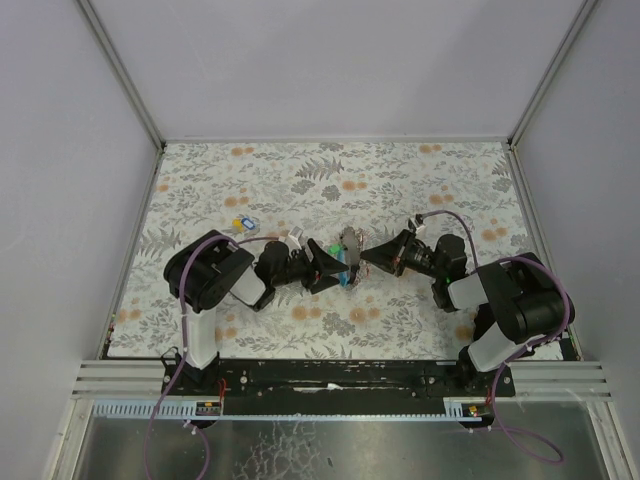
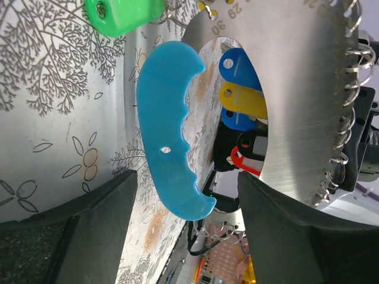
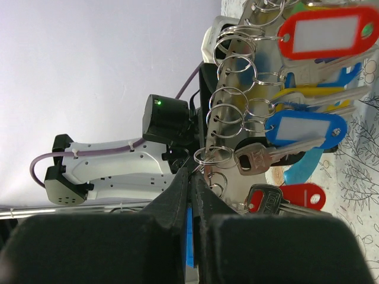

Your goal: Put the keys on the keyring

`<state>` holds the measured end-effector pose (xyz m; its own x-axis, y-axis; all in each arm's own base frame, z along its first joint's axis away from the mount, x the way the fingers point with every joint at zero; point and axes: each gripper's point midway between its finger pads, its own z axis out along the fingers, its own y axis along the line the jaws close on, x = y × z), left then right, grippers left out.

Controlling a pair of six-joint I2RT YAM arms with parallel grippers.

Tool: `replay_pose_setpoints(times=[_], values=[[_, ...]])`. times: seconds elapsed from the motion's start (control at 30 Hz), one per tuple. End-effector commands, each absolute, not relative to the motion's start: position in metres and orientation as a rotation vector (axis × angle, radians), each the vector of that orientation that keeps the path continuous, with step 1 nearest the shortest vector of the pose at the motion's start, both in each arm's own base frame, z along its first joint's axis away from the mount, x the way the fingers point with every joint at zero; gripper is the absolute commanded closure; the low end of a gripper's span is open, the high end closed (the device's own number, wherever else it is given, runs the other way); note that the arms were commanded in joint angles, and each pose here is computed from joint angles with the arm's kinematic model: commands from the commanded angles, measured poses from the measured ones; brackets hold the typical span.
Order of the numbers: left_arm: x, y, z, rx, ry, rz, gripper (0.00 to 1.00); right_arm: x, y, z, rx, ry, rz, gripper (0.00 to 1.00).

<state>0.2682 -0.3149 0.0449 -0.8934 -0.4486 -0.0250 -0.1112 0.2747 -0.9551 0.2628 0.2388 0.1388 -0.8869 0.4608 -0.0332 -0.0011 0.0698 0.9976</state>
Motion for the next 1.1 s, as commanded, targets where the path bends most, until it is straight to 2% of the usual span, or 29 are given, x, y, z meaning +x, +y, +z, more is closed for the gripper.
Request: replay_pose_setpoints(times=[0.0, 0.43, 0.53, 0.63, 0.73, 0.87, 0.93, 1.07], values=[[0.259, -0.315, 0.014, -0.586, 2.378, -1.609, 0.35, 0.268, 0.248, 0.172, 0.29, 1.896, 1.889, 1.0], [0.258, -0.318, 0.01, -0.58, 2.391, -1.599, 0.7, 0.263, 0.255, 0.163, 0.225, 1.971, 1.81, 1.0], [0.259, -0.319, 0.011, -0.55, 2.396, -1.584, 0.81, 0.261, 0.254, 0.159, 0.185, 2.009, 1.737, 0.98], [0.261, -0.319, 0.012, -0.534, 2.397, -1.562, 0.86, 0.257, 0.251, 0.155, 0.153, 2.065, 1.655, 0.95], [0.264, -0.317, 0.012, -0.513, 2.396, -1.529, 1.0, 0.255, 0.246, 0.154, 0.1, 2.107, 1.552, 0.87], [0.27, -0.313, 0.017, -0.456, 2.393, -1.441, 1.0, 0.254, 0.237, 0.154, 0.034, 2.148, 1.392, 0.7], [0.276, -0.309, 0.023, -0.411, 2.385, -1.368, 1.0, 0.253, 0.23, 0.154, -0.001, 2.162, 1.316, 0.59], [0.29, -0.293, 0.035, -0.311, 2.372, -1.148, 1.0, 0.249, 0.221, 0.155, -0.072, 2.151, 1.217, 0.46]])
